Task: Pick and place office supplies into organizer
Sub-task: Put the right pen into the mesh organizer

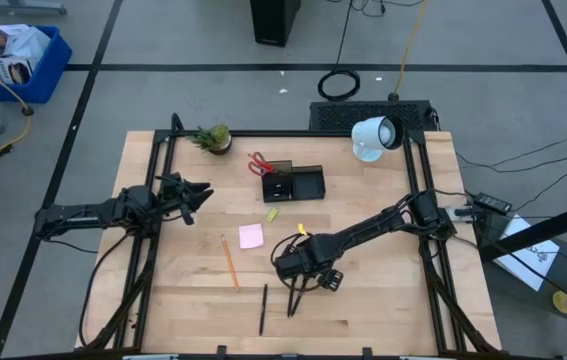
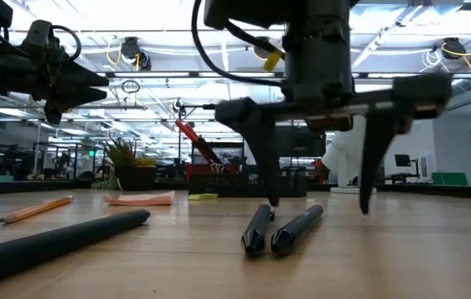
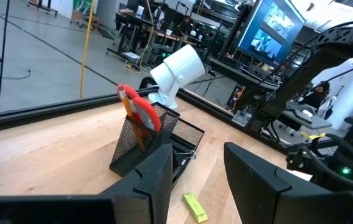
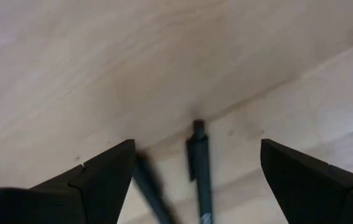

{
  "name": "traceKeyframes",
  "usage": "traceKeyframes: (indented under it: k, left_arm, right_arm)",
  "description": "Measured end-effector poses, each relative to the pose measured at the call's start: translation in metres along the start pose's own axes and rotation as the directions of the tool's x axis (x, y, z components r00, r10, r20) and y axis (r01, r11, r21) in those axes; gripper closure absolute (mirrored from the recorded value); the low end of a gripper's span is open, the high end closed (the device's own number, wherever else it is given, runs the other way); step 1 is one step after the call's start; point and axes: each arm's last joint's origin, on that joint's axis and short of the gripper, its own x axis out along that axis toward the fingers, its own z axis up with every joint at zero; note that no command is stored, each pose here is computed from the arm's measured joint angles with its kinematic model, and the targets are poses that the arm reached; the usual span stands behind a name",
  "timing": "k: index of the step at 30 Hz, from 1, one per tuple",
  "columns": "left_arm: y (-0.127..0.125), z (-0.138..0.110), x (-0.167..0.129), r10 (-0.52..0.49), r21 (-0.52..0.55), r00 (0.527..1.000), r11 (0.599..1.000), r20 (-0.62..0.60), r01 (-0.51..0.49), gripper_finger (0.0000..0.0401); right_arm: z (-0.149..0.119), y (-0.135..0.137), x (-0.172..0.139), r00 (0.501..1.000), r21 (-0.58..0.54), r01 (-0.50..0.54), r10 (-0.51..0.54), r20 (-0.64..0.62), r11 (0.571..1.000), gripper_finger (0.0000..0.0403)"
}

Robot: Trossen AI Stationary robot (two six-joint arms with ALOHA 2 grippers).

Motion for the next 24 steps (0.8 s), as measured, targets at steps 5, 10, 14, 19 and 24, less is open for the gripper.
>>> traceKeyframes:
  k: [5, 10, 14, 19, 24]
  left_arm:
    - [0.0000, 0.0000, 0.0000, 0.000, 0.000, 1.000, 1.000, 0.000, 0.000, 0.0254]
    - [0.0000, 0.0000, 0.0000, 0.000, 0.000, 1.000, 1.000, 0.000, 0.000, 0.0254]
    - [0.0000, 0.0000, 0.0000, 0.000, 0.000, 1.000, 1.000, 0.000, 0.000, 0.0254]
    - [0.0000, 0.0000, 0.0000, 0.000, 0.000, 1.000, 1.000, 0.000, 0.000, 0.0254]
    - [0.0000, 0.0000, 0.0000, 0.000, 0.000, 1.000, 1.000, 0.000, 0.000, 0.0254]
  right_arm:
    - [0.0029, -0.0023, 0.0083, 1.000, 0.000, -0.002, 0.002, -0.006, 1.000, 0.0069]
    - [0.0033, -0.0022, 0.0112, 1.000, -0.004, -0.011, 0.011, -0.023, 1.000, 0.0069]
    - [0.0028, -0.0009, 0.0116, 0.999, -0.017, -0.022, 0.022, -0.038, 1.000, 0.0072]
    - [0.0025, -0.0005, 0.0118, 0.999, -0.033, -0.026, 0.025, -0.043, 0.999, 0.0093]
    - [0.0009, 0.0010, 0.0119, 0.998, -0.028, -0.041, 0.039, -0.059, 0.999, 0.0128]
